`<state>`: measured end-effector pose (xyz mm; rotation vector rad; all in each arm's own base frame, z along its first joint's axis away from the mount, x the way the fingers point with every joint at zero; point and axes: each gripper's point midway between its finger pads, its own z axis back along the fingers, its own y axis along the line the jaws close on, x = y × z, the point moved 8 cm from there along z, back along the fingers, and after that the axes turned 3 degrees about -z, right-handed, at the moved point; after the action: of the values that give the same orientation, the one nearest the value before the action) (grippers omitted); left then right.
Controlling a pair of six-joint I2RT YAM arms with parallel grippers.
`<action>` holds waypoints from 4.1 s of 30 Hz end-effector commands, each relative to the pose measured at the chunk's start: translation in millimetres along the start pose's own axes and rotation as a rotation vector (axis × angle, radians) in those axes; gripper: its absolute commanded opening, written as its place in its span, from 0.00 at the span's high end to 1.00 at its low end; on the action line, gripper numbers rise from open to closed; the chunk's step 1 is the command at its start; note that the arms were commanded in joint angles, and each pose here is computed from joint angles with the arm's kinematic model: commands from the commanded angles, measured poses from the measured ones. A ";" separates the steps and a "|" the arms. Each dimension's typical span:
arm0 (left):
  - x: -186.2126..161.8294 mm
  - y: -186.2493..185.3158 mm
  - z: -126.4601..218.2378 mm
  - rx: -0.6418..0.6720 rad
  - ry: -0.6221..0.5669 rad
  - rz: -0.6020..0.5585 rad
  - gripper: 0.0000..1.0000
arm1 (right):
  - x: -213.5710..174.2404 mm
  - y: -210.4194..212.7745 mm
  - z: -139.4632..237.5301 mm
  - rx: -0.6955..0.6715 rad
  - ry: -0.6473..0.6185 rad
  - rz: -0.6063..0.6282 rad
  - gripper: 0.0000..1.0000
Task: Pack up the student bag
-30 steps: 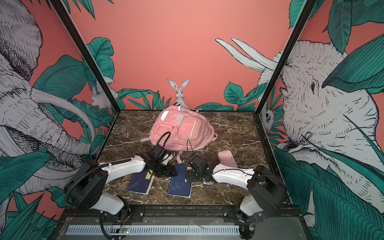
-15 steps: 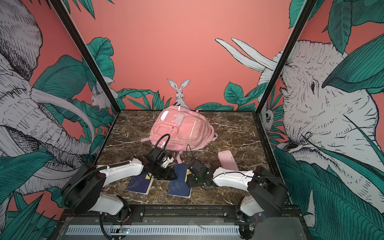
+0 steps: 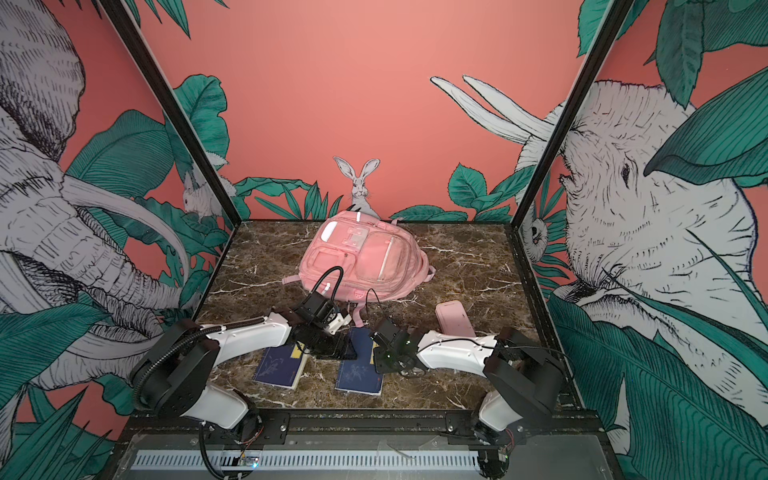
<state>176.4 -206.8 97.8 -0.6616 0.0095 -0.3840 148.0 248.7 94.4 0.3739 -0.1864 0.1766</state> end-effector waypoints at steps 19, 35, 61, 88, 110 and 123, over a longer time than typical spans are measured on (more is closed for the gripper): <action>10.5 -50.3 28.6 -0.261 -0.178 -0.238 0.49 | -11.2 -14.2 -36.1 -0.078 0.044 -0.014 0.78; 5.7 -44.9 20.6 -0.196 -0.150 -0.213 0.67 | -14.2 -22.0 -29.0 -0.104 0.023 -0.021 0.73; 75.8 -70.2 106.9 -0.441 -0.413 -0.187 1.00 | 52.4 -59.8 129.9 0.097 -0.442 -0.128 0.23; 160.3 -82.1 102.3 -0.642 -0.533 -0.097 1.00 | 105.9 -57.2 151.2 0.396 -0.680 -0.238 0.19; 147.8 -77.0 94.7 -0.673 -0.499 -0.084 1.00 | 139.8 -50.0 122.9 0.688 -0.650 -0.276 0.21; 135.2 -68.5 88.1 -0.592 -0.468 -0.077 1.00 | 141.0 -43.3 133.2 0.766 -0.651 -0.261 0.63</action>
<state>300.6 -252.7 213.4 -1.3246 -0.3403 -0.2335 276.7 174.4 206.1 1.1239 -0.6530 -0.2194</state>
